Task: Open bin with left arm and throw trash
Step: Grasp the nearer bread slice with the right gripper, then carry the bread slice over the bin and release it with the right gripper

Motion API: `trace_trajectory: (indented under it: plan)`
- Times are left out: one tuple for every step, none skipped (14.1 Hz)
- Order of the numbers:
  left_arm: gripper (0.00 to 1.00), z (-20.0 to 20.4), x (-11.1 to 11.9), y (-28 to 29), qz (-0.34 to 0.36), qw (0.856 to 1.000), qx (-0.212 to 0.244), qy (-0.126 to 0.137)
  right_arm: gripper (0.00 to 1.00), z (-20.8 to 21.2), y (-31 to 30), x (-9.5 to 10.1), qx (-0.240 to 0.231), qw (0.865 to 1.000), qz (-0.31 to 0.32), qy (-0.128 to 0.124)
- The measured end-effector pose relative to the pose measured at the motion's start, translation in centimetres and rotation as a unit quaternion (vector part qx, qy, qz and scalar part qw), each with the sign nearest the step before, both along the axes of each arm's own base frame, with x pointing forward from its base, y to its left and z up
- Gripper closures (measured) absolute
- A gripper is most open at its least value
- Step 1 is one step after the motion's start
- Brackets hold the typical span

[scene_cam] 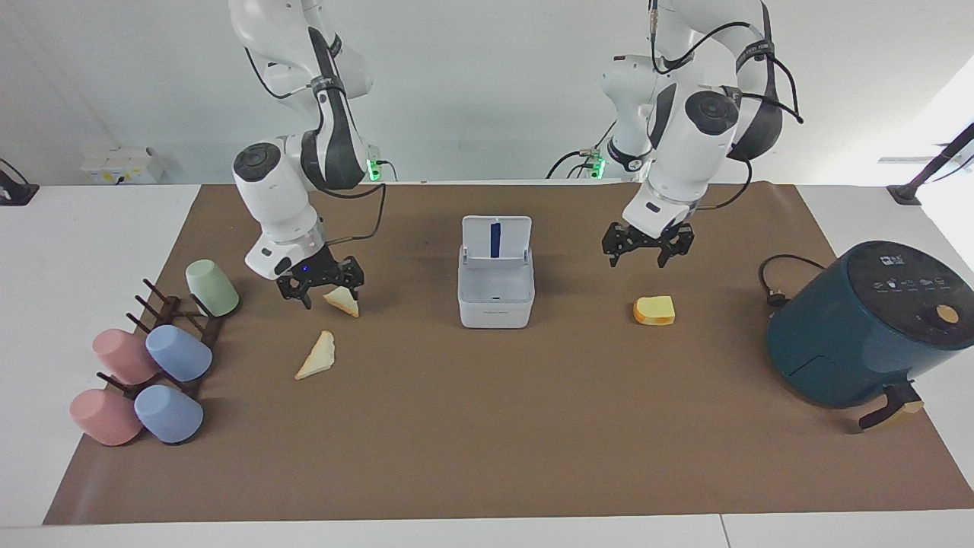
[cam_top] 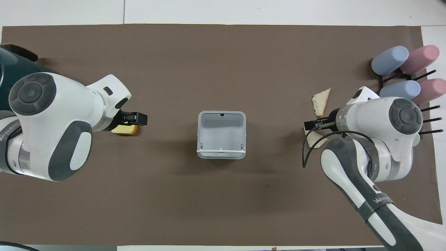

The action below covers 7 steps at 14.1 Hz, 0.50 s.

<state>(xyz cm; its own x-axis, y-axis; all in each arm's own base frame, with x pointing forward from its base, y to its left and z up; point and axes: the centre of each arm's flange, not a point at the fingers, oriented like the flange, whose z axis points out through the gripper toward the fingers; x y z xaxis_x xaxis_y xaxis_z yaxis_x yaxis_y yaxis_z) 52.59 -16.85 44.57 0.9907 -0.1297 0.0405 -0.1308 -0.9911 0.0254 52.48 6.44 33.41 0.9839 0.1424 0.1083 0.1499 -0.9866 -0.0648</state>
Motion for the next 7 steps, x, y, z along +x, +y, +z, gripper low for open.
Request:
trace_trajectory:
  plan:
    - [0.0, -1.3, 0.3, 1.1, -0.009, 1.0, 0.0, -0.005, 0.0, -1.1, 0.2, -0.8, -0.002, 1.0, 0.004, 0.004]
    - [0.0, -2.7, 0.5, 1.8, -0.018, 1.0, 0.0, -0.006, 0.0, -1.9, 0.8, -1.2, -0.003, 1.0, 0.011, 0.003]
    - [0.0, -4.3, 0.7, 2.2, -0.025, 1.0, 0.0, -0.007, 0.0, -2.3, 1.5, -1.5, -0.003, 1.0, 0.018, 0.0]
    - [0.0, -6.1, 1.1, 2.7, -0.031, 0.999, 0.0, -0.011, 0.01, -2.8, 2.1, -1.6, -0.004, 1.0, 0.024, -0.001]
    - [0.0, -8.0, 1.4, 3.4, -0.036, 0.999, -0.001, -0.017, 0.04, -3.1, 2.5, -1.6, -0.005, 1.0, 0.028, 0.001]
    - [0.0, -9.9, 1.6, 4.2, -0.038, 0.999, -0.001, -0.022, 0.13, -3.4, 2.5, -1.6, -0.006, 0.999, 0.035, 0.001]
    - [0.0, -11.6, 1.7, 5.1, -0.038, 0.999, -0.001, -0.021, 0.13, -3.6, 2.4, -1.6, -0.007, 0.999, 0.048, -0.001]
